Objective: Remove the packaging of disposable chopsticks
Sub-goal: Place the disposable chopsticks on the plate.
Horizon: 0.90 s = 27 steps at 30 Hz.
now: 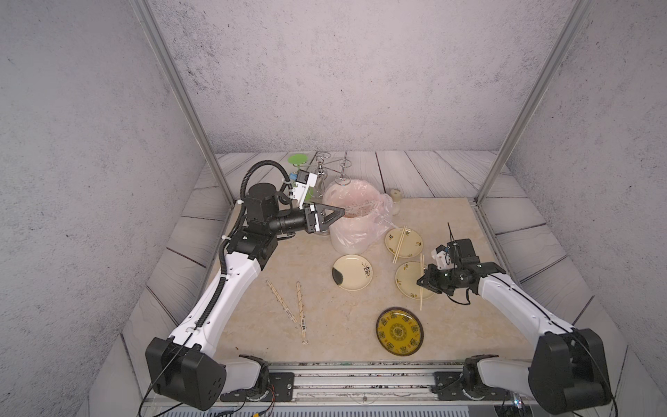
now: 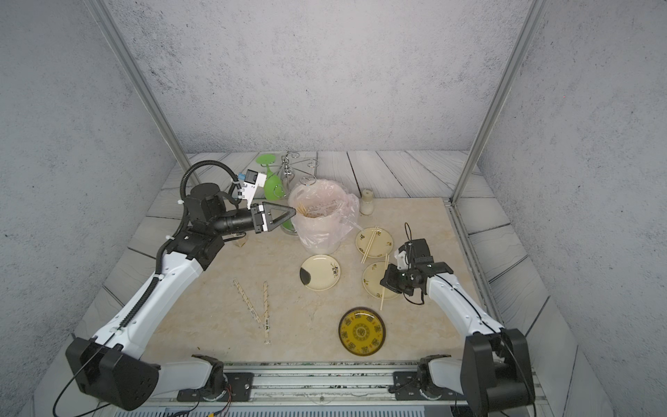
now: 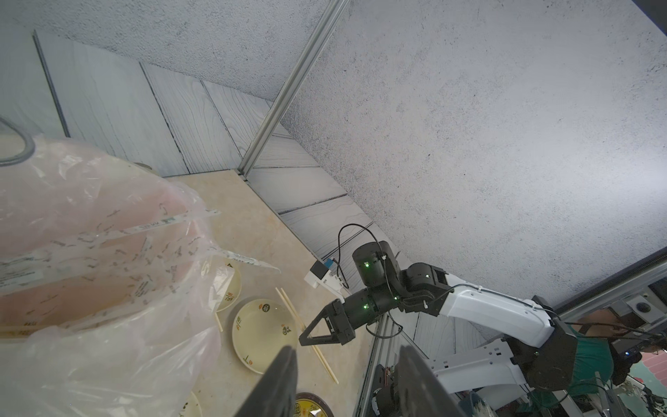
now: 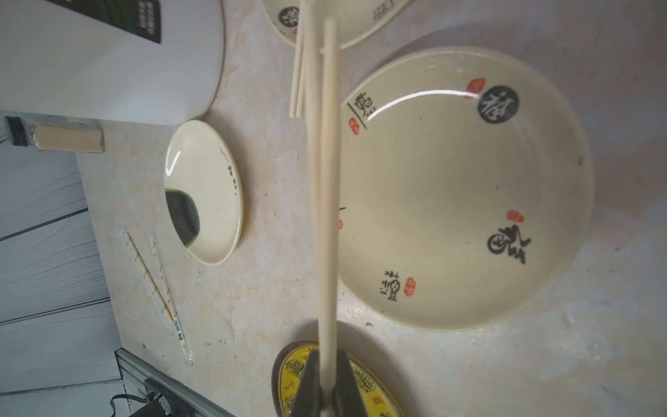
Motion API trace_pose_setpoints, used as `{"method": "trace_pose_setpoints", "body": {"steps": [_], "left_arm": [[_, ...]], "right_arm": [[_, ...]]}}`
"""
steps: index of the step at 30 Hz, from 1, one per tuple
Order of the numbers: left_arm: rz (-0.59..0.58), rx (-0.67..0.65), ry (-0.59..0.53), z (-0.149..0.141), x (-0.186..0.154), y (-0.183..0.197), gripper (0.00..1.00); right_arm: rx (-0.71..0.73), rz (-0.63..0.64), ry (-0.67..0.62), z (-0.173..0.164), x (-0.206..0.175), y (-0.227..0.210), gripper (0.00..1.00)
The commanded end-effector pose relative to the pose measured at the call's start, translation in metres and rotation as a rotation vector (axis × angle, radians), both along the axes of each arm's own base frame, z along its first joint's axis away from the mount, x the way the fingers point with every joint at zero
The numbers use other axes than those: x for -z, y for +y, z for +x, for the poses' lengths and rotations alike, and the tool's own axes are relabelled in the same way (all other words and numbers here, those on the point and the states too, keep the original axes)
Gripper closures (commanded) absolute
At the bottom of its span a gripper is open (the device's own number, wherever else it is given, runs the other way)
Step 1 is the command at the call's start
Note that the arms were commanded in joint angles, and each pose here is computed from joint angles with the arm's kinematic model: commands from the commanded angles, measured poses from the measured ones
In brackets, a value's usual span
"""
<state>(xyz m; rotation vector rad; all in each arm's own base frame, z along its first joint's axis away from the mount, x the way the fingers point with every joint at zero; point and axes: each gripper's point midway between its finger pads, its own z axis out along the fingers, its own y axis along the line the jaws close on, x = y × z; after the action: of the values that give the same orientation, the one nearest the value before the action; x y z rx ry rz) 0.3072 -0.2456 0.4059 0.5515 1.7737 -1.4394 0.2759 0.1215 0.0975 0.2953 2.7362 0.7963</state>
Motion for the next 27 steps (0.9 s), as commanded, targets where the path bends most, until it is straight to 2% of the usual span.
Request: {"method": "trace_pose_setpoints", "body": {"steps": [1, 6, 13, 27], "left_arm": [[0.001, -0.013, -0.055, -0.003, -0.012, 0.004, 0.52], [0.003, -0.014, -0.06, -0.004, -0.013, 0.004, 0.52], [0.012, -0.025, -0.056, -0.002, -0.01, 0.005, 0.52], [0.017, -0.023, -0.046, 0.001, -0.005, 0.004, 0.52]], "right_arm": [[-0.001, -0.02, -0.004, 0.008, 0.018, -0.004, 1.0], [0.013, -0.037, 0.045, 0.011, 0.044, -0.014, 1.0], [-0.008, 0.009, 0.121, 0.016, 0.061, -0.018, 1.0], [-0.01, 0.019, 0.135, 0.028, 0.074, -0.022, 1.0]]}}
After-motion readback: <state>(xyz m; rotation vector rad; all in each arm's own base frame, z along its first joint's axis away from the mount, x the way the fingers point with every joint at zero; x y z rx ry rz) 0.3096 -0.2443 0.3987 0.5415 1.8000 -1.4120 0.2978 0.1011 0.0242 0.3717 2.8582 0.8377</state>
